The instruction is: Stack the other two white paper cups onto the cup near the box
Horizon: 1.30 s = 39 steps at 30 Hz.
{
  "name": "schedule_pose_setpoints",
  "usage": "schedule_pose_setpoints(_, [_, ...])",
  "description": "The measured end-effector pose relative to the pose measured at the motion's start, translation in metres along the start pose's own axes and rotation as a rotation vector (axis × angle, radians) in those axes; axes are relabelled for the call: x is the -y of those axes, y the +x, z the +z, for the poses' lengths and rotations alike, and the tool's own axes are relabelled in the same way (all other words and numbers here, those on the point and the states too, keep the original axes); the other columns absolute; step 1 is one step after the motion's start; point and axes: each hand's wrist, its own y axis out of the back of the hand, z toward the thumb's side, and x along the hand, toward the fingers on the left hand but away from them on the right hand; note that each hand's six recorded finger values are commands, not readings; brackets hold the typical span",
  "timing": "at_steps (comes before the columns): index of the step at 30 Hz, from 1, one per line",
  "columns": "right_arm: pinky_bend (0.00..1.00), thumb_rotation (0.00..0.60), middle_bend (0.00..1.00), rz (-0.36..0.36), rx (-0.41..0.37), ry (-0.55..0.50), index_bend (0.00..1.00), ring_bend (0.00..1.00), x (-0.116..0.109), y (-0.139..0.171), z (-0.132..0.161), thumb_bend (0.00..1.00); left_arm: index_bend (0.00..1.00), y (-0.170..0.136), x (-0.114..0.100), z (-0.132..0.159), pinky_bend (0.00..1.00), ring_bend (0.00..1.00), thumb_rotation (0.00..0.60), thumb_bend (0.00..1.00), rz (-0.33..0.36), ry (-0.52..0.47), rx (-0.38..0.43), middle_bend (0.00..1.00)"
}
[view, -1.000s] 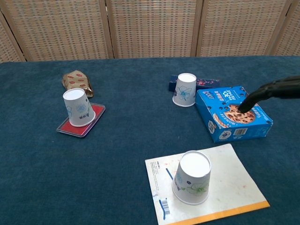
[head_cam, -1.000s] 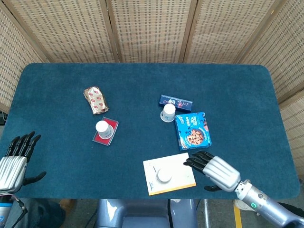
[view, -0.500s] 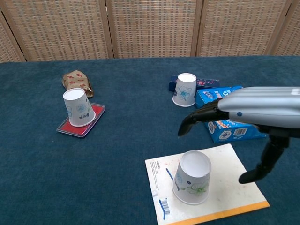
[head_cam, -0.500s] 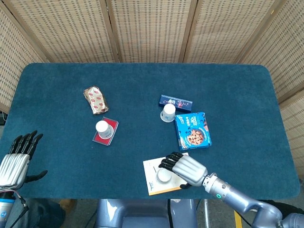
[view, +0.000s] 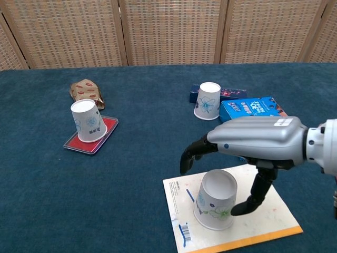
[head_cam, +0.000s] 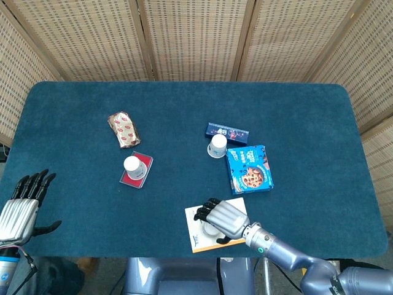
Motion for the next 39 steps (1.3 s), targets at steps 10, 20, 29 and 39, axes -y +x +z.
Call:
schedule_pose_setpoints(10, [0.45,0.600,0.48,-0.006,0.019,-0.003,0.45,0.40,0.006,-0.012,0.003,0.49,0.00,0.000,0.000,0.000,0.00,0.00,0.600,0.13,-0.002,-0.003,0.000,0.00])
schedule_pose_setpoints(20, [0.49,0.600,0.49,-0.035,0.034,-0.009,0.46,0.41,-0.004,-0.010,0.002,0.54,0.00,0.002,0.001,-0.001,0.00,0.00,0.600,0.13,-0.010,-0.004,-0.003,0.00])
schedule_pose_setpoints(29, [0.49,0.600,0.49,-0.177,0.068,0.037,0.46,0.42,-0.071,-0.005,-0.010,0.55,0.00,0.006,0.001,-0.005,0.00,0.00,0.600,0.13,-0.015,-0.012,-0.023,0.00])
schedule_pose_setpoints(39, [0.49,0.600,0.49,-0.313,0.229,0.084,0.46,0.42,-0.157,-0.014,-0.062,0.55,0.00,0.011,-0.003,-0.011,0.00,0.00,0.600,0.13,-0.008,-0.025,-0.044,0.00])
